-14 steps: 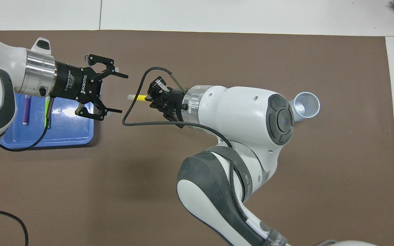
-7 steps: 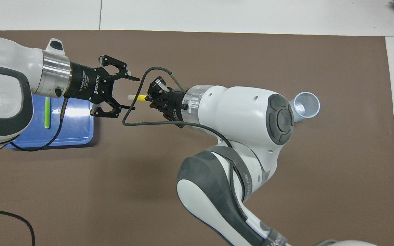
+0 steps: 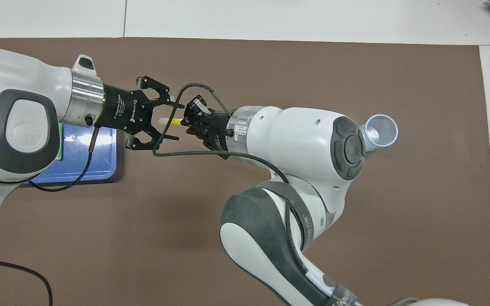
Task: Right arm passes pens to left for tray arrangement
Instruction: 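Close the left gripper on the yellow pen beside the right gripper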
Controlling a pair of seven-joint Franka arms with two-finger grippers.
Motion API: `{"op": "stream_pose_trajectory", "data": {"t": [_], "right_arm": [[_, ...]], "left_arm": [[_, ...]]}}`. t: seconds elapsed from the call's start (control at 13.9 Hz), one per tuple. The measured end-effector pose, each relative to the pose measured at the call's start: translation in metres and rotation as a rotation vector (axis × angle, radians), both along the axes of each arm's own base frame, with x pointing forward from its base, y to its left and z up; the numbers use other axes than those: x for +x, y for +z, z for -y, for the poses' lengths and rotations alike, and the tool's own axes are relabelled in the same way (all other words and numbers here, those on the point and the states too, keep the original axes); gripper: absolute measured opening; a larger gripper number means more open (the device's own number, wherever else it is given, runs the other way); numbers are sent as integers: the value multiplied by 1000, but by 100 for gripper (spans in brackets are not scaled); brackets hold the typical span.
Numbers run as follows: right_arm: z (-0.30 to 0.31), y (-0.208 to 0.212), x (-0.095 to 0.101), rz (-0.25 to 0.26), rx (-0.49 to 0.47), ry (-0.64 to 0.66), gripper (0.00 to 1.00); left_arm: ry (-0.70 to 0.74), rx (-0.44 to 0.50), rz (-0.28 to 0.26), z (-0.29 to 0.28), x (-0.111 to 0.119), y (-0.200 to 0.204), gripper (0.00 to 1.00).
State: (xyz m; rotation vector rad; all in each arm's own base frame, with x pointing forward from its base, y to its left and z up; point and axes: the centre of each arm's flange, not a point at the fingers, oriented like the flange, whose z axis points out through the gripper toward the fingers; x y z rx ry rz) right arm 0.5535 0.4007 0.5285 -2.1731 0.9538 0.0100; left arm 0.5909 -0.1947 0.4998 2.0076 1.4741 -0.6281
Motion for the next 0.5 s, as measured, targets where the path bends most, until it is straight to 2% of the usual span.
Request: {"op": "stream_pose_trajectory", "data": {"t": [0.07,0.22,0.43,0.5], "right_arm": [[0,0,0,0,0,0,18],[0,0,0,0,0,0,18],[0,0,0,0,0,0,18],[0,0,0,0,0,0,18]], "left_arm": [[4,1,1,-2,1,0,66],[9,2,2,-5,2,0,51],[8,2,1,-4,1,0,46],[7,2,1,-4,1,0,41]]}}
